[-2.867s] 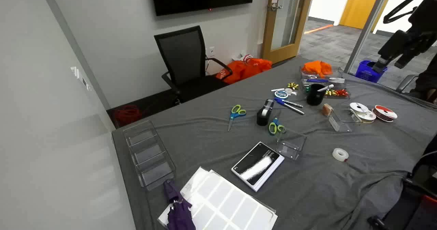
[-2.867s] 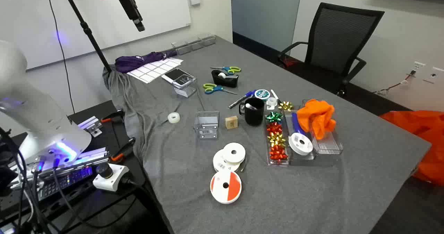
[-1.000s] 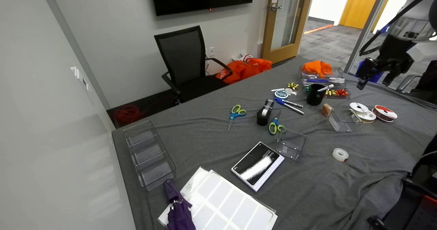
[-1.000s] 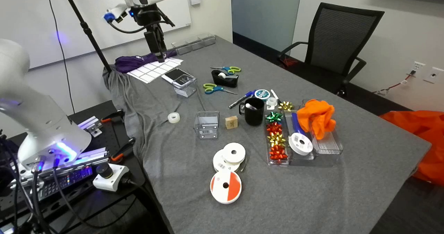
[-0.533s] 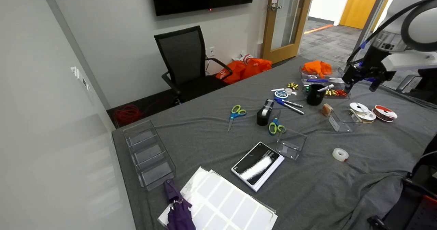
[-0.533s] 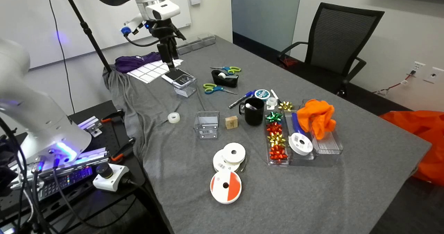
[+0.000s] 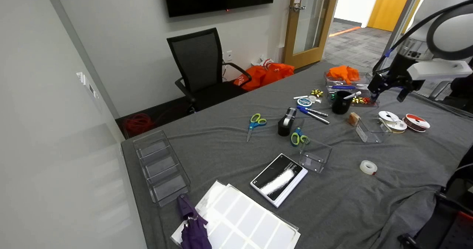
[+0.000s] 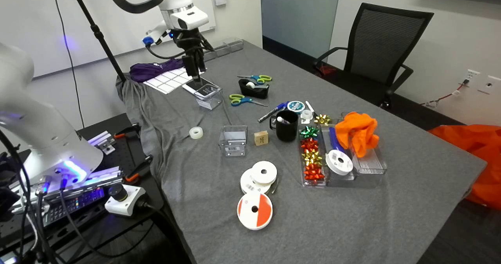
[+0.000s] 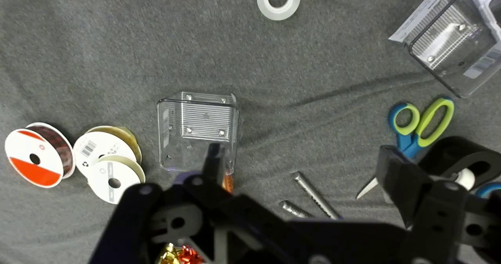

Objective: Move the clear container at the front to the left.

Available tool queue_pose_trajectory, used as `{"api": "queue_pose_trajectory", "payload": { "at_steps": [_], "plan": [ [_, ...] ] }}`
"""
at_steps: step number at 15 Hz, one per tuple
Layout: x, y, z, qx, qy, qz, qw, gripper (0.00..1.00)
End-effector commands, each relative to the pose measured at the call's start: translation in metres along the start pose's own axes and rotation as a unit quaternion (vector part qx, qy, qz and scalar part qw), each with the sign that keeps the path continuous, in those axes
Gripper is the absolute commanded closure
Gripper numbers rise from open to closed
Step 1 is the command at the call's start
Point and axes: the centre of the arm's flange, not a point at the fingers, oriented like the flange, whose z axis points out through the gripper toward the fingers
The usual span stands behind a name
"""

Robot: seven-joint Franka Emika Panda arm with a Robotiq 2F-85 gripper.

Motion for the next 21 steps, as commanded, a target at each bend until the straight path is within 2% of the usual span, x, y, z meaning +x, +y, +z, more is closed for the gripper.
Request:
{"api": "queue_pose_trajectory", "payload": {
  "at_steps": [1, 6, 11, 18, 19, 21],
  "plan": [
    [0.040, 0.006, 0.043, -0.001, -0.014, 0.034, 0.9993, 0.00],
    [0.070, 0.022, 0.105, -0.003, 0.000, 0.069, 0.9976, 0.00],
    [0.075, 0.040, 0.165, -0.018, 0.021, 0.070, 0.9972, 0.00],
    [0.082, 0.047, 0.204, -0.018, 0.019, 0.073, 0.9970, 0.00],
    [0.083, 0.046, 0.207, -0.022, 0.020, 0.069, 0.9972, 0.25],
    [0.085, 0.045, 0.213, -0.038, 0.022, 0.062, 0.9971, 0.34]
  ]
}}
